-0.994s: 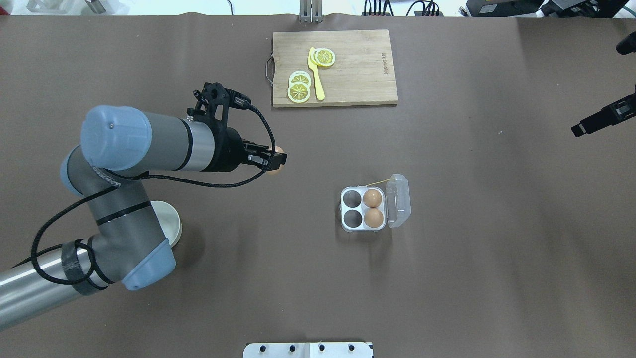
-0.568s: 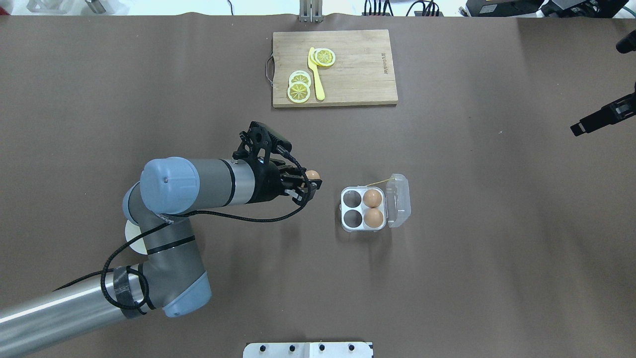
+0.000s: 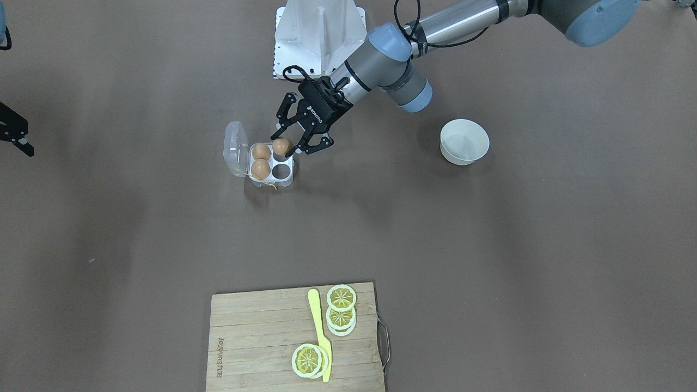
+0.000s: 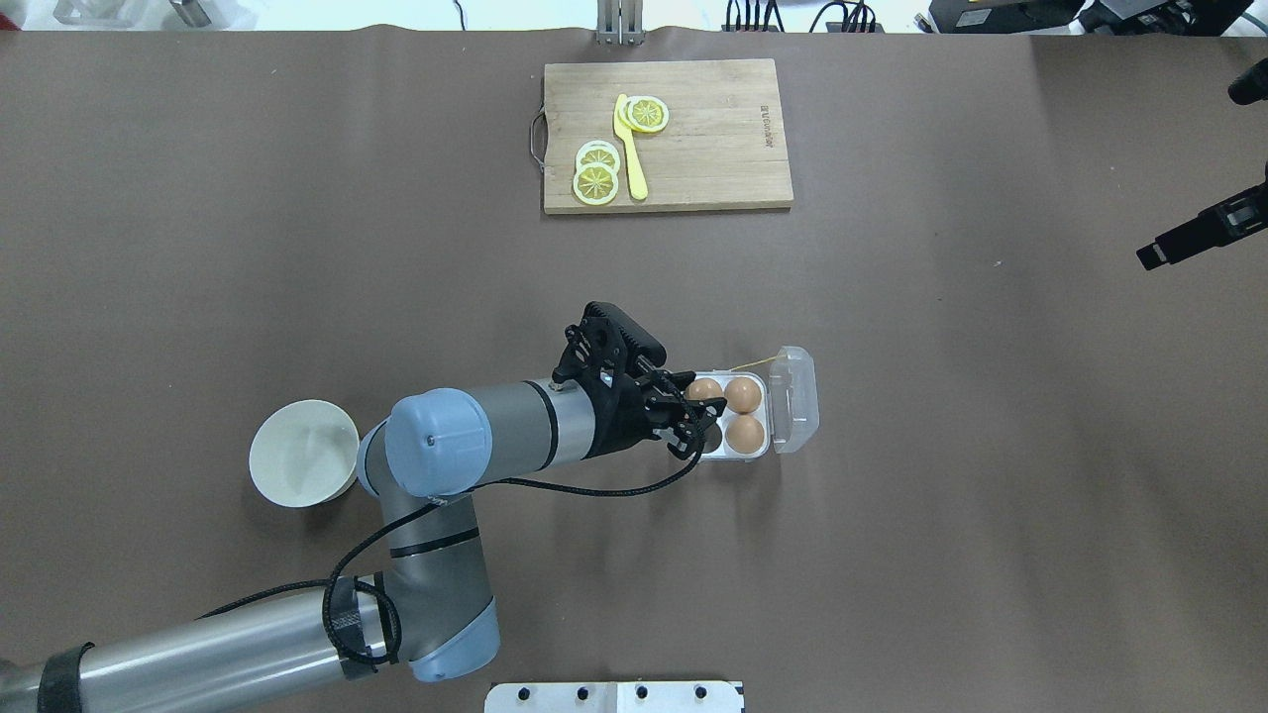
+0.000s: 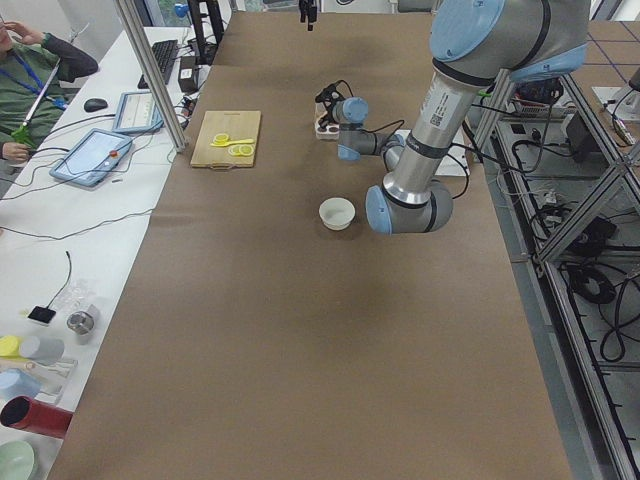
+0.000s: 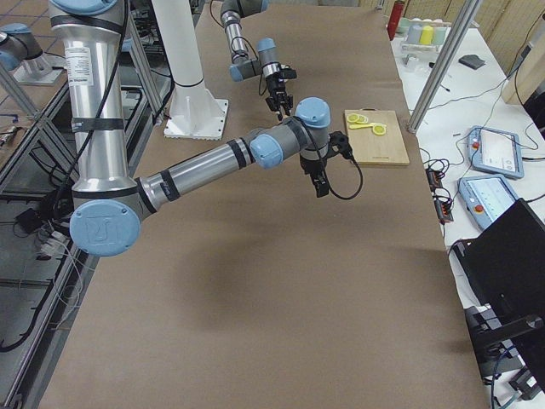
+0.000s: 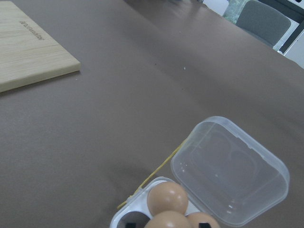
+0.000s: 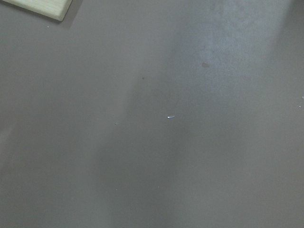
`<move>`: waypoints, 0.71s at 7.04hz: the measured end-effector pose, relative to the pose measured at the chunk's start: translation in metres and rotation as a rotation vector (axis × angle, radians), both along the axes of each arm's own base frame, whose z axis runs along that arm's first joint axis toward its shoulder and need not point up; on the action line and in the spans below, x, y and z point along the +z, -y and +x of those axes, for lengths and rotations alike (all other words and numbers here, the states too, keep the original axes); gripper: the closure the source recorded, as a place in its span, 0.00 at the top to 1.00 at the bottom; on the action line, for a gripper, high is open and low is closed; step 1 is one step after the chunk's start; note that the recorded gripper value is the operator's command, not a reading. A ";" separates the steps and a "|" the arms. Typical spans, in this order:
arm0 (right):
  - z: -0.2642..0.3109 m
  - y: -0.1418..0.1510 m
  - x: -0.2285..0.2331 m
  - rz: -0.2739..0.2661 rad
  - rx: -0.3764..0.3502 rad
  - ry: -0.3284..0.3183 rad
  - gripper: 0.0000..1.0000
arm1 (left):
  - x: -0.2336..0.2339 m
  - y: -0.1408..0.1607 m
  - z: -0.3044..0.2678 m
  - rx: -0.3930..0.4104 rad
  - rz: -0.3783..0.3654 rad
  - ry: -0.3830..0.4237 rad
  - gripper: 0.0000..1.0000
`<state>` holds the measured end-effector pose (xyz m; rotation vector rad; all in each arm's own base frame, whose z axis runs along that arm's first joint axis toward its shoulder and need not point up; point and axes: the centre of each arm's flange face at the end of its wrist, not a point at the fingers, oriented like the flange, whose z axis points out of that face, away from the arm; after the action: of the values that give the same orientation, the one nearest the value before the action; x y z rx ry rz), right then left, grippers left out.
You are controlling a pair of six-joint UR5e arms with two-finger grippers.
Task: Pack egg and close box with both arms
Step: 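Lower the egg into an empty slot and open the left gripper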
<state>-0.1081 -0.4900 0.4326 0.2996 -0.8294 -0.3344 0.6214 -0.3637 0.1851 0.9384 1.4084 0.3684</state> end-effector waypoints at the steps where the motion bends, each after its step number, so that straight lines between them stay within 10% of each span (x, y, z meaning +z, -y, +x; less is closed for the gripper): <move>1: 0.000 0.001 -0.001 0.001 0.000 0.000 0.99 | -0.001 0.000 0.004 -0.002 0.006 -0.001 0.00; 5: -0.001 0.003 -0.003 0.005 0.000 0.001 0.99 | 0.005 -0.001 0.012 0.000 0.008 0.014 0.00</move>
<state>-0.1094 -0.4932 0.4298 0.3041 -0.8302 -0.3367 0.6334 -0.3627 0.1900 0.9412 1.3948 0.3801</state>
